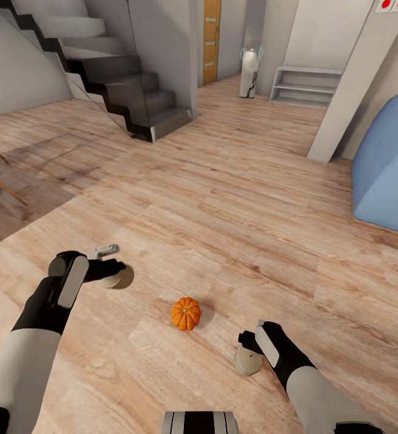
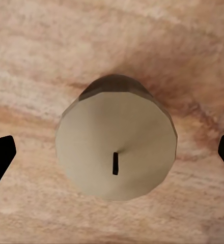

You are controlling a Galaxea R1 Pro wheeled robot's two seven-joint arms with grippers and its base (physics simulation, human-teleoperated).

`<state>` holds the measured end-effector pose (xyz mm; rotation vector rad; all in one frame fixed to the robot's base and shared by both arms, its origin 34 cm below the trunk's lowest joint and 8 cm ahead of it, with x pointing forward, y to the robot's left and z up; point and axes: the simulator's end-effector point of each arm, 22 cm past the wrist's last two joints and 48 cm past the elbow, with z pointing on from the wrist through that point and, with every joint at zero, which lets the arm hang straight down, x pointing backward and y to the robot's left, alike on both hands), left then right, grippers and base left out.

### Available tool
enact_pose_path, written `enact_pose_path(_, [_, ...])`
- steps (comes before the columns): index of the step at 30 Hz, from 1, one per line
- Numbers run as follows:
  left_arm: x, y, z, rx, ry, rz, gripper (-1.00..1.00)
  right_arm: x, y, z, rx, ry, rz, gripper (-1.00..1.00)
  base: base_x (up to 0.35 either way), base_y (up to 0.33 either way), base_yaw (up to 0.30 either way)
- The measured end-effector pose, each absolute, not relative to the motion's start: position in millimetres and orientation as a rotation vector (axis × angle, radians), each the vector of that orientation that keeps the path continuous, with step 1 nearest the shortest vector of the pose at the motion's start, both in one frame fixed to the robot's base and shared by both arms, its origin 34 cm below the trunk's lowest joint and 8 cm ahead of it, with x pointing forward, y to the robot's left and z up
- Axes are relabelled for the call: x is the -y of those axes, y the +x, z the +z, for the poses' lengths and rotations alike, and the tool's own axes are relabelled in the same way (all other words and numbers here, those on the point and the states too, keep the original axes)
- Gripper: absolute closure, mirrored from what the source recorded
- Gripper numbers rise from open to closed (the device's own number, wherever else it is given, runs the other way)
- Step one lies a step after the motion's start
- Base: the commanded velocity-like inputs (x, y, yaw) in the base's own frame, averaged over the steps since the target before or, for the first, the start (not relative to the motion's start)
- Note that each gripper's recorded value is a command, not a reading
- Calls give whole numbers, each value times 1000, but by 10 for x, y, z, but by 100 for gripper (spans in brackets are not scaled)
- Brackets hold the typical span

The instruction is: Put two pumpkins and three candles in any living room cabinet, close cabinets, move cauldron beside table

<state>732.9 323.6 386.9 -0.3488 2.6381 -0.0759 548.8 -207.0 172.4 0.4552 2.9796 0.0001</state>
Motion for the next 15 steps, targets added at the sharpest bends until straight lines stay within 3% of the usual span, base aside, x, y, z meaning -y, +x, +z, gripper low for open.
enact_pose_path(15, [-3229, 7332, 3916, -2623, -339, -75, 100, 2113, 5571, 1704, -2912, 484, -20, -100, 0, 0, 0])
